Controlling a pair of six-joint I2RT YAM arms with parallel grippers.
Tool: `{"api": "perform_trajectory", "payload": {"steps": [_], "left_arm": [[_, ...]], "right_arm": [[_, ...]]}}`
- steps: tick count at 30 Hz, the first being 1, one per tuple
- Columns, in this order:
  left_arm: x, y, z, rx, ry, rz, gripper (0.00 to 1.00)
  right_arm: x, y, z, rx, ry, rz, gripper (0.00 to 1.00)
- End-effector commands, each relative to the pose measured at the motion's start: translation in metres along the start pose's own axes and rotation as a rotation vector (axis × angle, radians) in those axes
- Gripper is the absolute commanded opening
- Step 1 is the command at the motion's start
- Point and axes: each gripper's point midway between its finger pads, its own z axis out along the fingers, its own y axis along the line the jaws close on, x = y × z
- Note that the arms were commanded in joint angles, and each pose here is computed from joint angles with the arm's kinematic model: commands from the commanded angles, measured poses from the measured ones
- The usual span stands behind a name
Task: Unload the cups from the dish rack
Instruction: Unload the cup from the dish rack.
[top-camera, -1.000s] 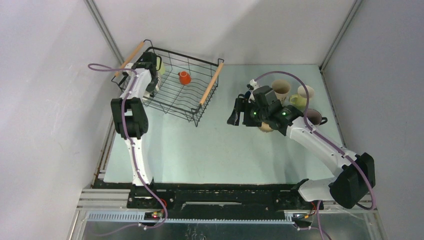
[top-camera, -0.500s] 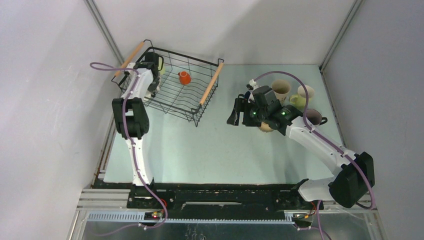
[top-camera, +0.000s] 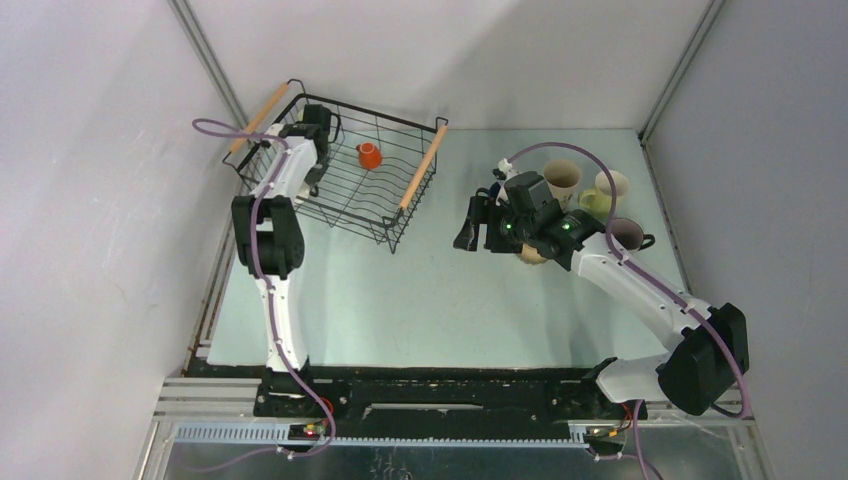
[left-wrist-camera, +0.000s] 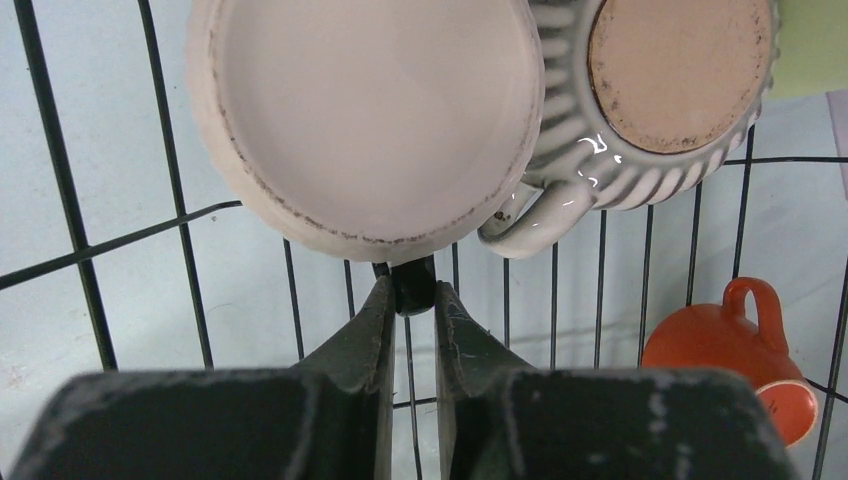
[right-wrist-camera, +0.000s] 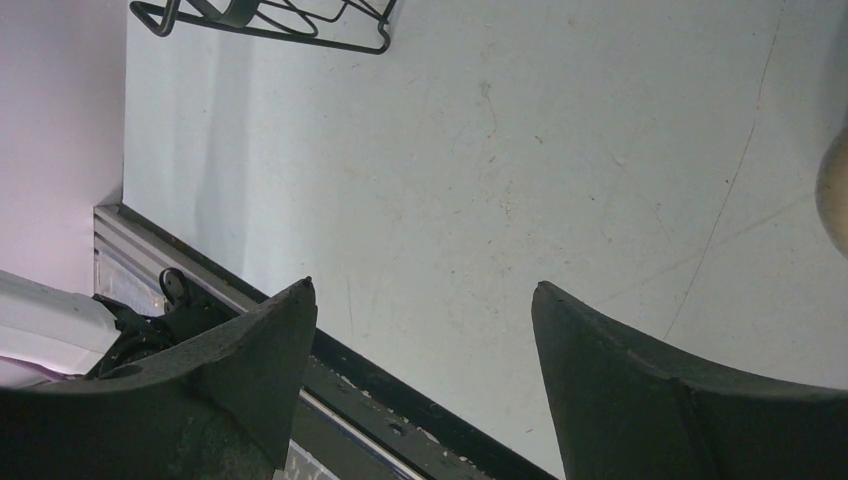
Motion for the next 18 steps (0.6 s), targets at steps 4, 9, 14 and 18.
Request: {"api": "perform_trajectory", "payload": {"steps": [4, 9, 14, 18], "left_arm": [[-0.010, -0.006, -0.017, 0.025, -0.025, -0.017, 0.13], [-0.013, -0.001, -0.010, 0.001, -0.035, 0.000, 0.26], [-0.017, 0.000, -0.006, -0.004, -0.039, 0.011, 0.36], [-0.019, -0.001, -0.005, -0.007, -0.043, 0.023, 0.40]], "right_arm": [[-0.003, 0.008, -0.003, -0.032, -0.029, -0.009, 0.86], [-0.003, 0.007, -0.004, -0.027, -0.031, -0.012, 0.86], [-0.004, 0.007, -0.003, -0.032, -0.030, -0.011, 0.86], [-0.004, 0.007, -0.001, -0.033, -0.028, -0.010, 0.86]]}}
